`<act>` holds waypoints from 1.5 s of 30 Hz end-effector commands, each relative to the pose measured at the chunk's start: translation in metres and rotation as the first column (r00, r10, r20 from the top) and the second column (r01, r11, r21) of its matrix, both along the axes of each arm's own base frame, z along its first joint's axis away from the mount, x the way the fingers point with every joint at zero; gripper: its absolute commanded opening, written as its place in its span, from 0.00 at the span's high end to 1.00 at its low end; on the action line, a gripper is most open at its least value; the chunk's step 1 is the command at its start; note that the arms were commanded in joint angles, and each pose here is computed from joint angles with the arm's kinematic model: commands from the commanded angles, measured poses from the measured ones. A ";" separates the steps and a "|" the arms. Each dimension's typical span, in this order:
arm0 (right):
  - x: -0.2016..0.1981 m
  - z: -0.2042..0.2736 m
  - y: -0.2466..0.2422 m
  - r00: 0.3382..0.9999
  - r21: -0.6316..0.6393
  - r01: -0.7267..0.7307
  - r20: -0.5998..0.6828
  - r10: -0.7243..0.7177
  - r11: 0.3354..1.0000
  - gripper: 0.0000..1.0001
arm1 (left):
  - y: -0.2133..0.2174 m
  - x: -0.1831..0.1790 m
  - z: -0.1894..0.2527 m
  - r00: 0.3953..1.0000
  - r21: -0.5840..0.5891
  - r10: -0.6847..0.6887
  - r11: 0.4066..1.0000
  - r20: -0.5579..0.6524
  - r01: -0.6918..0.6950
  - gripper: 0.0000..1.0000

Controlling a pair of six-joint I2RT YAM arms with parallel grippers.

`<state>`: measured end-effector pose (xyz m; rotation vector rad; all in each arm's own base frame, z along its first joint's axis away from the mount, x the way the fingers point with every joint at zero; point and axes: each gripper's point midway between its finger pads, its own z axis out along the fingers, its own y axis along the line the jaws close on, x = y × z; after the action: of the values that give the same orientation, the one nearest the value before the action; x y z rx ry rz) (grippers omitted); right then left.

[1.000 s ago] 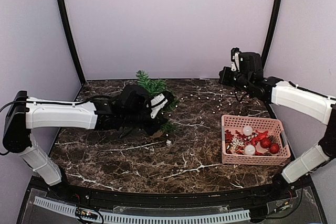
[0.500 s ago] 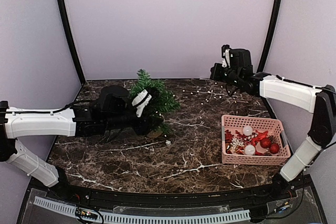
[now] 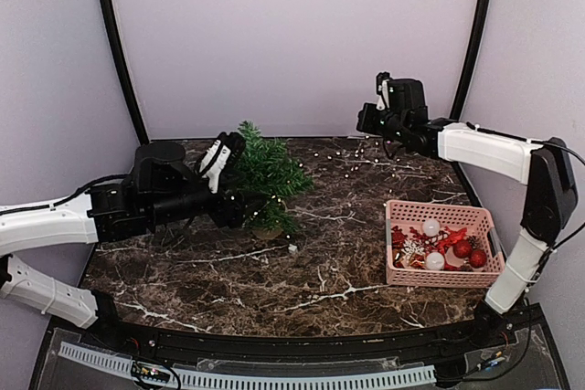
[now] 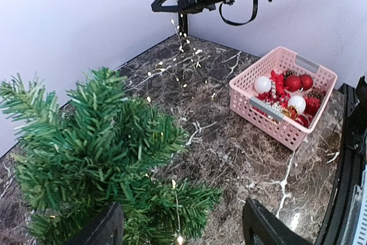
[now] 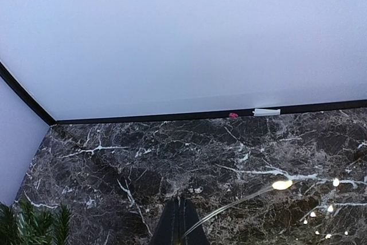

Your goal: Decorate the small christmas tree

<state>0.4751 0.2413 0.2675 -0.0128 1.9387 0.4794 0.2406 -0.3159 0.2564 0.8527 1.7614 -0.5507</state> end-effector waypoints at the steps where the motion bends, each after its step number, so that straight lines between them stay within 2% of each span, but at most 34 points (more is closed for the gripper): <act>1: 0.016 0.031 0.010 0.996 0.062 0.005 0.084 -0.011 0.998 1.00 | 0.017 0.003 0.033 0.995 -0.095 0.097 0.991 -0.013 -0.097 0.26; 5: 0.028 0.041 0.024 0.994 0.088 -0.005 0.112 -0.005 0.996 1.00 | 0.026 0.021 0.072 0.987 -0.143 0.154 0.977 -0.039 -0.158 0.21; 10: 0.038 0.058 0.050 0.982 0.175 -0.101 0.176 0.070 0.979 1.00 | 0.025 0.064 0.115 0.991 -0.228 0.118 0.965 -0.059 -0.128 0.19; 12: 0.037 0.069 0.062 0.970 0.208 -0.160 0.212 0.116 0.965 1.00 | 0.019 0.081 0.110 0.992 -0.203 0.111 0.971 -0.065 -0.122 0.19; 13: 0.037 0.074 0.068 0.965 0.215 -0.183 0.227 0.134 0.959 1.00 | 0.015 0.087 0.123 0.994 -0.214 0.101 0.971 -0.046 -0.109 0.19; 19: 0.027 0.102 0.093 0.916 0.229 -0.318 0.325 0.235 0.920 1.00 | -0.031 0.127 0.103 0.990 -0.165 -0.050 0.986 -0.135 0.027 0.23; 24: 0.018 0.115 0.106 0.881 0.210 -0.388 0.369 0.294 0.897 1.00 | -0.059 0.157 0.086 0.982 -0.132 -0.093 0.989 -0.166 0.071 0.26; 27: 0.011 0.120 0.113 0.861 0.199 -0.426 0.389 0.328 0.882 1.00 | -0.063 0.171 0.080 0.980 -0.131 -0.092 0.989 -0.179 0.069 0.35; 33: 0.003 0.128 0.117 0.840 0.181 -0.458 0.410 0.356 0.871 1.00 | -0.070 0.190 0.065 0.975 -0.129 -0.099 0.989 -0.201 0.073 0.45; 36: 0.000 0.131 0.119 0.831 0.176 -0.470 0.418 0.367 0.865 1.00 | -0.073 0.193 0.059 0.972 -0.126 -0.104 0.989 -0.209 0.079 0.45; 40: -0.004 0.136 0.121 0.820 0.170 -0.487 0.428 0.381 0.857 1.00 | -0.072 0.203 0.053 0.977 -0.103 -0.064 0.994 -0.203 0.044 0.35; 45: -0.009 0.140 0.122 0.812 0.160 -0.495 0.436 0.389 0.854 1.00 | -0.072 0.211 0.045 0.978 -0.074 -0.040 0.997 -0.204 0.025 0.31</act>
<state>0.4811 0.3598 0.3642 -0.3351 1.5772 0.9518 0.4474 -0.3894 0.2959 0.7924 1.9115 -0.7743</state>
